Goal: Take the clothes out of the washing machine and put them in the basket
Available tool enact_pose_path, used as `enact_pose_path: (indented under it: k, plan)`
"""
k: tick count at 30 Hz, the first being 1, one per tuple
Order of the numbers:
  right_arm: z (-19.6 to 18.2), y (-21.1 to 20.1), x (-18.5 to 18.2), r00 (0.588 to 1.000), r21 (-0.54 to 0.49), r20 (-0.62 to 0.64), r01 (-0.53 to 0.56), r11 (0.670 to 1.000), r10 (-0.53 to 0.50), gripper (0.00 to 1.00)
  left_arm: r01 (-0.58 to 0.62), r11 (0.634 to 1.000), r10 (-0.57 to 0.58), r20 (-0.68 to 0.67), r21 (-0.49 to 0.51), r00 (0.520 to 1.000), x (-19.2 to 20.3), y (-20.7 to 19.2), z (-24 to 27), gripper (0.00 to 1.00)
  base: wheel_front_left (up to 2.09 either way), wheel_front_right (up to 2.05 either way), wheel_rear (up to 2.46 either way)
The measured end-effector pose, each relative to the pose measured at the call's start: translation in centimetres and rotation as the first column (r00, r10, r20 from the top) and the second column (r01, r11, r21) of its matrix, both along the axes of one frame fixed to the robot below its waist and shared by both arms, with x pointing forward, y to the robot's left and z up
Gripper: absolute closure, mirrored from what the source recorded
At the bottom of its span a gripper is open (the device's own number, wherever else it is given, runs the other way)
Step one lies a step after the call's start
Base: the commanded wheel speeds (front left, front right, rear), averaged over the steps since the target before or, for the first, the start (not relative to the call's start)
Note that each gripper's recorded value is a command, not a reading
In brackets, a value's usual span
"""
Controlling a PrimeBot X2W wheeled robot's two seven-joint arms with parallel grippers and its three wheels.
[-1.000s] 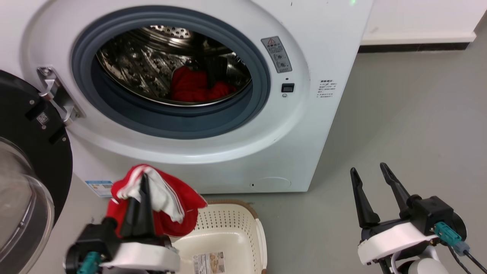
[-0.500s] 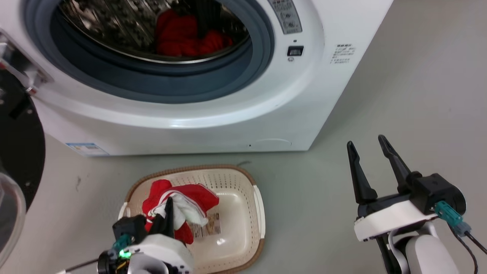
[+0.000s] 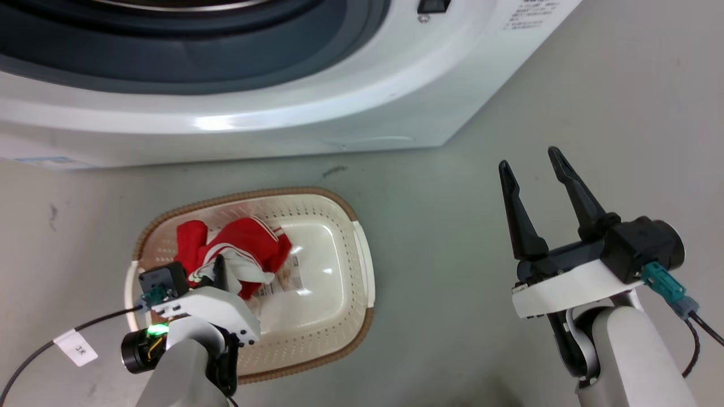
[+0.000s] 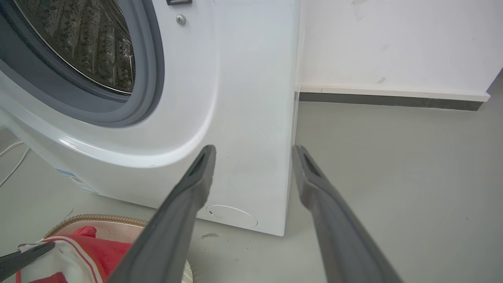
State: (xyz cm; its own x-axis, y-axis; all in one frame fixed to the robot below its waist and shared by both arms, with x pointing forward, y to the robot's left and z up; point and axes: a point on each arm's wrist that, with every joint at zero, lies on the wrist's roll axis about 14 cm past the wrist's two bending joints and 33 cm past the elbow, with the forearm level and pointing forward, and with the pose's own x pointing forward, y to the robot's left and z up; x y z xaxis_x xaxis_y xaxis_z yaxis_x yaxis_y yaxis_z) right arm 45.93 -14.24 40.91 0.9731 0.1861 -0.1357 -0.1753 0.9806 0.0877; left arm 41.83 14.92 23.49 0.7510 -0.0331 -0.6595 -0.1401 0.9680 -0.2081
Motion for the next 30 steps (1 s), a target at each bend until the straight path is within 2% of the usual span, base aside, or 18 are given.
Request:
enact_pose_path:
  k: [14, 15, 16, 24, 30]
  plan:
    - [-5.2, -1.6, 0.6, 0.994, -0.024, -0.103, 0.032, 0.999, -0.034, 0.00, 0.012, 0.999, -0.017, -0.164, -0.033, 0.986, -0.3, -1.2, -6.8, 1.00, 0.00, 0.00, 0.00]
    - [-5.2, -1.7, 0.6, 0.994, -0.025, -0.103, 0.033, 0.999, -0.035, 0.00, 0.015, 0.999, -0.021, -0.163, -0.036, 0.986, -0.2, -1.3, -6.7, 0.16, 0.00, 0.00, 0.00]
    - [-5.0, -1.7, 0.5, 0.994, -0.027, -0.102, 0.034, 0.999, -0.037, 0.00, 0.014, 0.999, -0.020, -0.162, -0.038, 0.987, -0.3, -1.3, -6.5, 0.00, 0.00, 0.00, 0.00]
    - [-1.8, -2.1, -0.6, 0.998, -0.033, -0.047, 0.048, 0.998, -0.050, 0.00, -0.030, 0.999, 0.026, -0.115, -0.040, 0.993, -1.8, -0.2, -2.8, 0.00, 0.00, 0.00, 0.00]
    - [2.2, -3.0, -2.0, 0.996, -0.039, 0.039, 0.083, 0.996, -0.081, 0.00, -0.034, 0.999, 0.035, 0.027, -0.020, 0.999, -1.7, 1.1, 2.2, 0.00, 0.00, 0.00, 0.00]
